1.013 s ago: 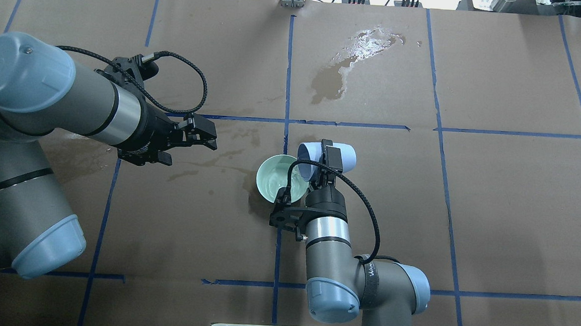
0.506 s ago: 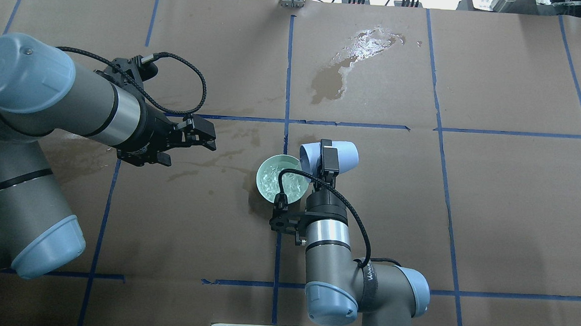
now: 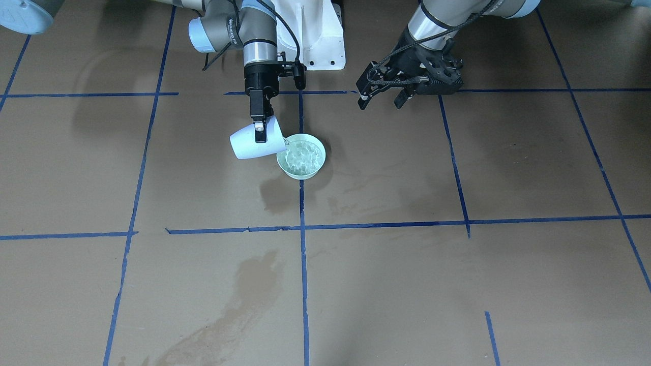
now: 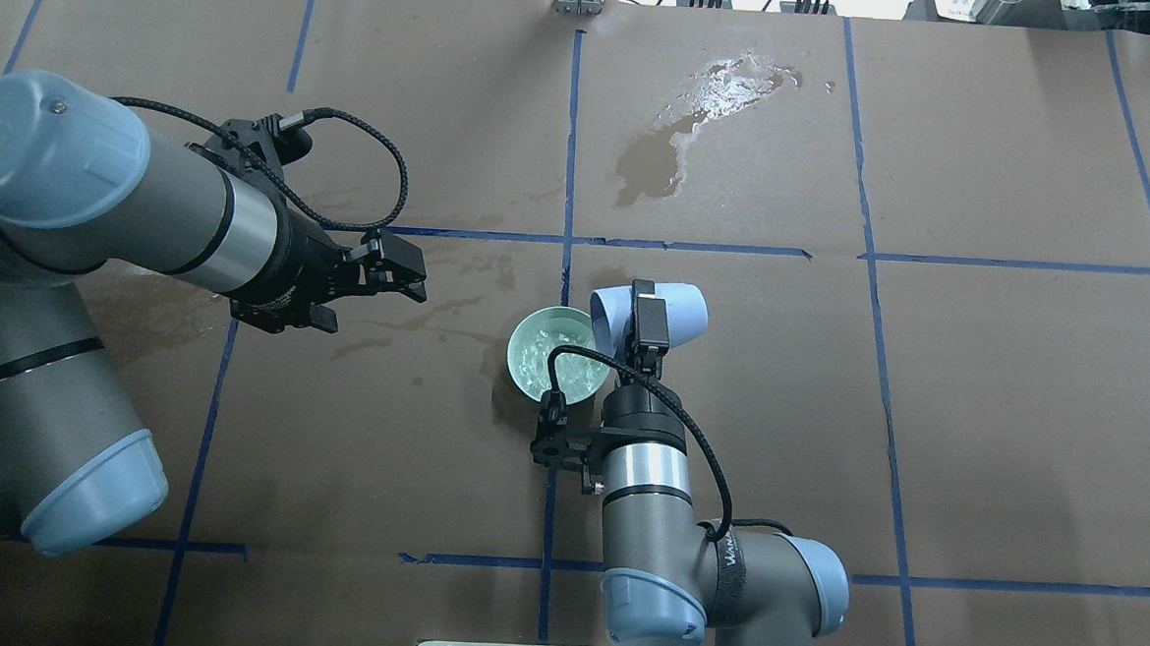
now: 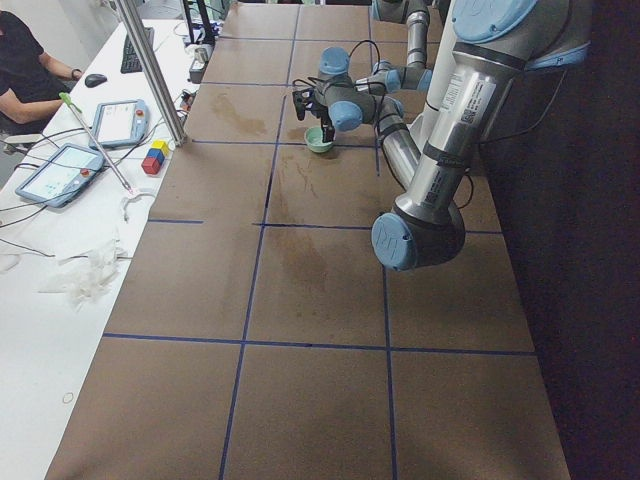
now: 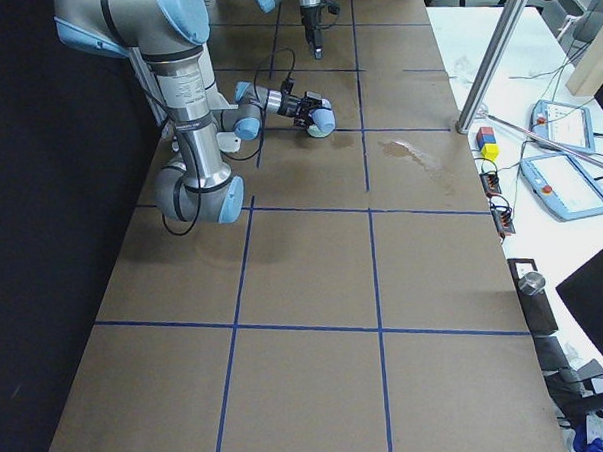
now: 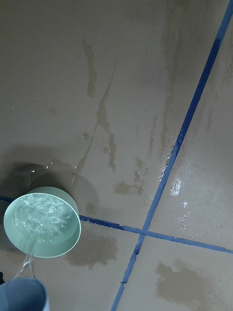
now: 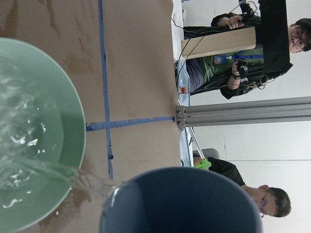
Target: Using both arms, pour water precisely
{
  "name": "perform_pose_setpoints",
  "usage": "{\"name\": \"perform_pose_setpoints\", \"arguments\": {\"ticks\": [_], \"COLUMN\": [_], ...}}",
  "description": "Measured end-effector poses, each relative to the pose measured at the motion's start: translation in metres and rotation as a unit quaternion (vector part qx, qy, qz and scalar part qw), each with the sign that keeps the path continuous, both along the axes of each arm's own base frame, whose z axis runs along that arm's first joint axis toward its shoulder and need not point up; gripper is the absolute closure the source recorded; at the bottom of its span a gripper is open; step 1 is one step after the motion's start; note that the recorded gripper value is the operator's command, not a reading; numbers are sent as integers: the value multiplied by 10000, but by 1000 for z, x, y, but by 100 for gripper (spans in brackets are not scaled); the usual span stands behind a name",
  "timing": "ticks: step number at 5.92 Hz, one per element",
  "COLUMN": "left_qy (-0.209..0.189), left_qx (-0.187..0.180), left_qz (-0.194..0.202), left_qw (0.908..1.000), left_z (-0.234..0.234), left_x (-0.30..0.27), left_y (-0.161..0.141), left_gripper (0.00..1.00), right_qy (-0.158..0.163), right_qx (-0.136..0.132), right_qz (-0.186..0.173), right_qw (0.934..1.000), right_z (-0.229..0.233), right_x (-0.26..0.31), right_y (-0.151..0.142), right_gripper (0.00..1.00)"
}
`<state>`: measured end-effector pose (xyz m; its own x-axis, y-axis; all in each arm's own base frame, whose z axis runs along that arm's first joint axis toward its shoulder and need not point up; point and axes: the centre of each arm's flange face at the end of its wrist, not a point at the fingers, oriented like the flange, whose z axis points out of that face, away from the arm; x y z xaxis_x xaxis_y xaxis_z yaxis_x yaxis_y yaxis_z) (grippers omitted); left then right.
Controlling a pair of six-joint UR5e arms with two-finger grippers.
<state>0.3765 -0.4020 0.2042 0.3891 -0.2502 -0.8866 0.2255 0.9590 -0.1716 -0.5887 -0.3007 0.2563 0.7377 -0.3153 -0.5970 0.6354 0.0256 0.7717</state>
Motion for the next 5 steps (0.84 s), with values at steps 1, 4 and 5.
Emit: {"name": "perform_pose_setpoints", "arguments": {"ticks": [1,4,5], "left_qy": [1,-16,-18], "left_qx": [-2,-40,-47], "left_qz": [3,-13,-20], "left_qw": [10000,10000,10000], "left_z": [0,-1,-1], "left_x": [0,-1,-2], "left_y": [0,1,1], "left_gripper": [0,0,0], "right_qy": [-490,-2487,-3230], "right_qx": [-123,-604,-782], "right_qz": [94,252,367], "right_qw": [9987,9664,9424], "right_z": [0,-4,0], "right_x": [0,7,12], "right_y": [0,-1,-3], "right_gripper": [95,97,98]}}
